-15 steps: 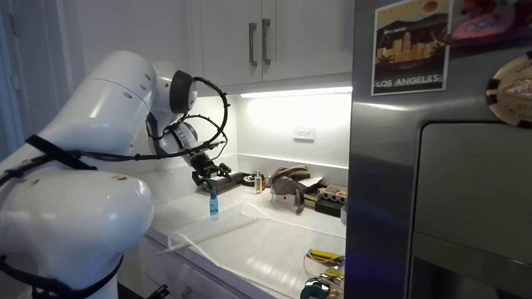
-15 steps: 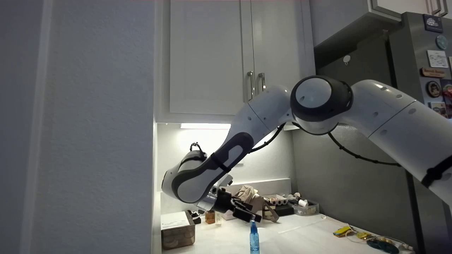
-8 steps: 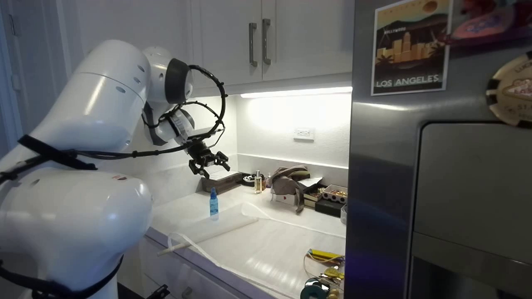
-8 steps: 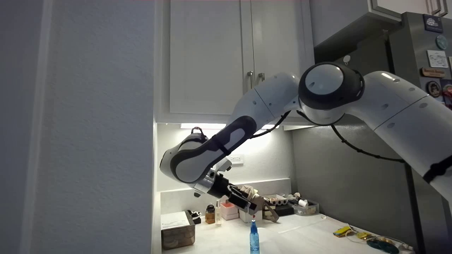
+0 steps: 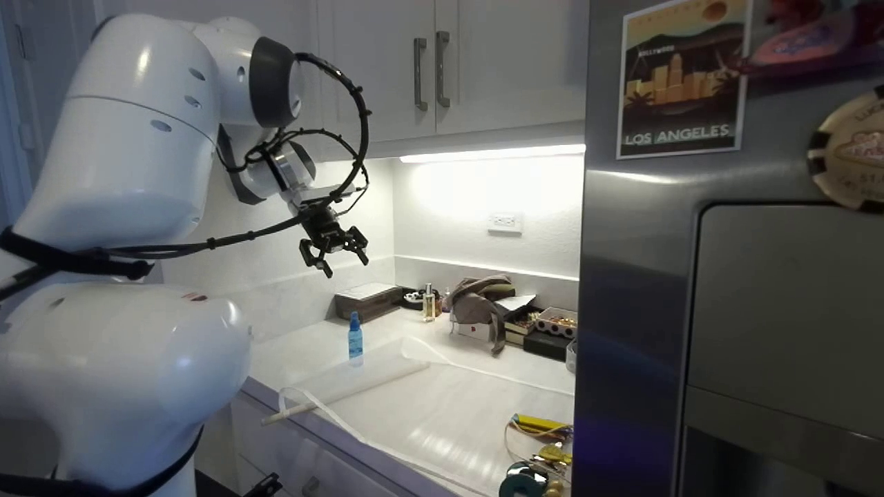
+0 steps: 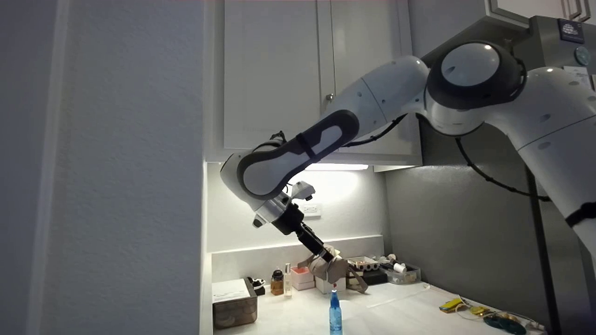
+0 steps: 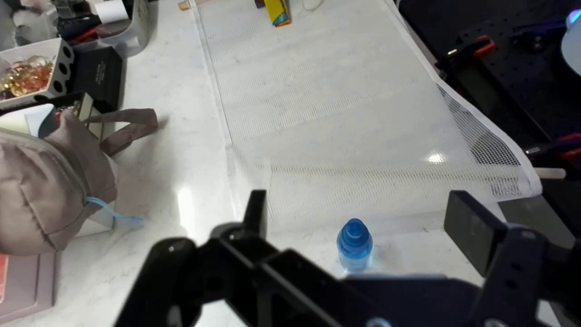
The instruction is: Place the blue bottle upright on the bottom right corner of the counter, hang the white object on the side of the fridge
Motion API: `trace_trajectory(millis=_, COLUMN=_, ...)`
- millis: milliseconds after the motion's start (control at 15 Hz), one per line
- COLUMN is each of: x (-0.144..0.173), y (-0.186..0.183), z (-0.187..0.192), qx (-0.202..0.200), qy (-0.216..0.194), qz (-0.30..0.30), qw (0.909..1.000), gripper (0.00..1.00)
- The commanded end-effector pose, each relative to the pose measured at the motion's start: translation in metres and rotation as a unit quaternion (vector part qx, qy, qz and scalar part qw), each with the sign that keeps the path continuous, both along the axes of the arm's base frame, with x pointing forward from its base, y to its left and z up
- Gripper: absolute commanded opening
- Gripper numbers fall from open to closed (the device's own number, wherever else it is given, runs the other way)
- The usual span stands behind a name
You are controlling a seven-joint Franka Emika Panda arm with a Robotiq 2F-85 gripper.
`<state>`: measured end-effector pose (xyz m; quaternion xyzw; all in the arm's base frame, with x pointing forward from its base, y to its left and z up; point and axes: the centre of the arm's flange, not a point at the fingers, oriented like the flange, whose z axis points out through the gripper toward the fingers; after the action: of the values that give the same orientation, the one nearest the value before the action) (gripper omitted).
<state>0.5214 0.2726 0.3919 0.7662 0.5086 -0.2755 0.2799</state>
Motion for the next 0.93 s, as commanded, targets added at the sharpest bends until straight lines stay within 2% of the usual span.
trace_trajectory(millis=0, x=-0.056, y=-0.030, z=0.018, qx=0.052, qy=-0.033, qz=0.008, qw=0.9981, gripper=1.00)
trace_trajectory(millis=200, x=-0.096, y=-0.039, z=0.027, qx=0.075, qy=-0.061, qz=0.018, qw=0.9951, gripper=1.00)
trace_trajectory(millis=533, x=-0.172, y=-0.050, z=0.046, qx=0.089, qy=-0.127, qz=0.022, qw=0.9877, gripper=1.00)
trace_trajectory(millis=867, x=-0.216, y=-0.077, z=0.062, qx=0.151, qy=-0.220, qz=-0.005, qw=0.9637, gripper=1.00)
